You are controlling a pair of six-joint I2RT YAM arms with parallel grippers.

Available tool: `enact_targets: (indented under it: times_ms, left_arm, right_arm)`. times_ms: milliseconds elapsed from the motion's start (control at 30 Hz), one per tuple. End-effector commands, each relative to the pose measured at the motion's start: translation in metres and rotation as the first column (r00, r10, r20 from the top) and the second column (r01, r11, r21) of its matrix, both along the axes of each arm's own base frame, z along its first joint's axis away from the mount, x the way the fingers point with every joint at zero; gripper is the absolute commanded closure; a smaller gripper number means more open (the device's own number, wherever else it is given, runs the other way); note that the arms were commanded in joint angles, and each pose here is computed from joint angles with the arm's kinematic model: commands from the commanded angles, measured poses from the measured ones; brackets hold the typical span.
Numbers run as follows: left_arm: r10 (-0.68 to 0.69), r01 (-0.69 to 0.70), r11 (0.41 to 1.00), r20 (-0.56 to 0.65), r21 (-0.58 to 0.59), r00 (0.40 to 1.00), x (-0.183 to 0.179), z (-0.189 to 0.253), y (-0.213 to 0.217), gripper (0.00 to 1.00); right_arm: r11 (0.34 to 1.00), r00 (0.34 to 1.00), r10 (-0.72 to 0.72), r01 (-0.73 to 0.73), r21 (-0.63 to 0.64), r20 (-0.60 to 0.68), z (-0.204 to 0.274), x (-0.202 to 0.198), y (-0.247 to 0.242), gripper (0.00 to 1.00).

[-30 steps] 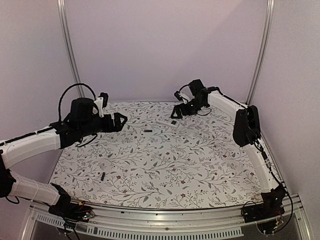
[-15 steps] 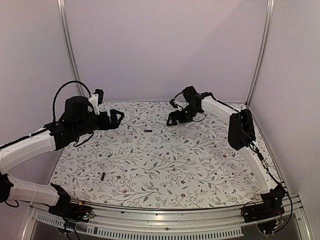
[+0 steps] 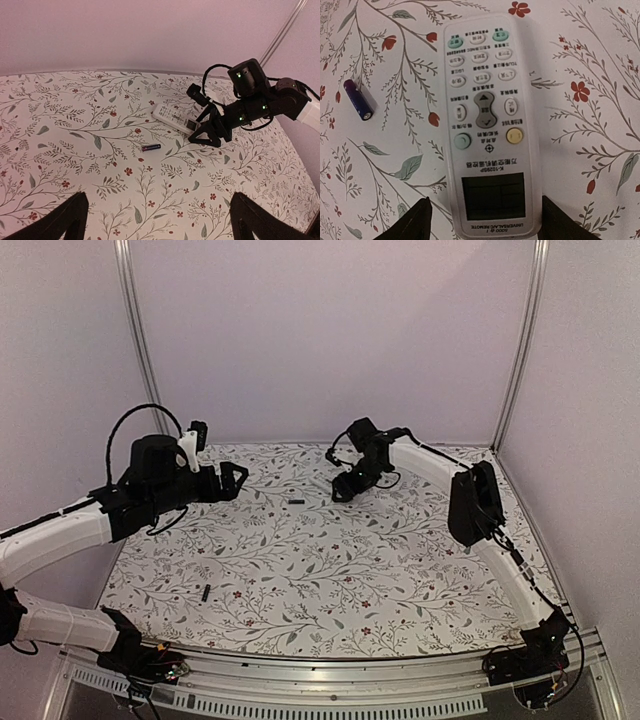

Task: Load the batteries into the remote control
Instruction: Pick up the remote control without the battery cover from the center of the board.

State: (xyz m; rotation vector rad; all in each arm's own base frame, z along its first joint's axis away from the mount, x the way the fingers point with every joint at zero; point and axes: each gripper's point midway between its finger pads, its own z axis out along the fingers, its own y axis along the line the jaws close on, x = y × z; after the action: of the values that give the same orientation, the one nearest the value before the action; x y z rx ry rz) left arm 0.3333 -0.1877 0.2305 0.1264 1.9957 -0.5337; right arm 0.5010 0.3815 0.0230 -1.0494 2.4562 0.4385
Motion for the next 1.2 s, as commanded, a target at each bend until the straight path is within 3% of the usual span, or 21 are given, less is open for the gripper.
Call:
enact_targets:
  times_ms: [0,600,867,1033,1167]
  left_arm:
    - [0.002,-0.002,1.0,-0.004,0.014,1.0,-0.003,-0.004,0.004,0.01]
    - [-0.032,0.032,0.999,-0.017,0.011,0.999,-0.003,-0.009,-0.003,0.01]
    - [-0.068,0.069,0.997,-0.036,0.04,0.997,-0.005,-0.025,-0.014,0.0]
    - [-0.228,0.227,0.971,0.0,0.072,0.974,-0.011,-0.038,-0.048,0.01]
    - [-0.339,0.321,0.915,0.033,0.245,0.94,-0.017,-0.062,-0.074,0.01]
  right_arm:
    - [0.995,0.999,0.017,-0.012,-0.099,0.05,-0.009,0.001,-0.006,0.33]
    - [0.992,0.999,-0.004,0.009,-0.126,0.035,0.017,-0.024,-0.027,0.65]
    - [0.998,0.999,-0.031,0.029,-0.051,-0.043,0.044,-0.085,-0.051,0.71]
    - [0.999,0.992,-0.047,0.049,0.01,-0.12,0.056,-0.137,-0.072,0.73]
    - [0.997,0.98,-0.042,0.055,0.058,-0.193,0.063,-0.173,-0.082,0.75]
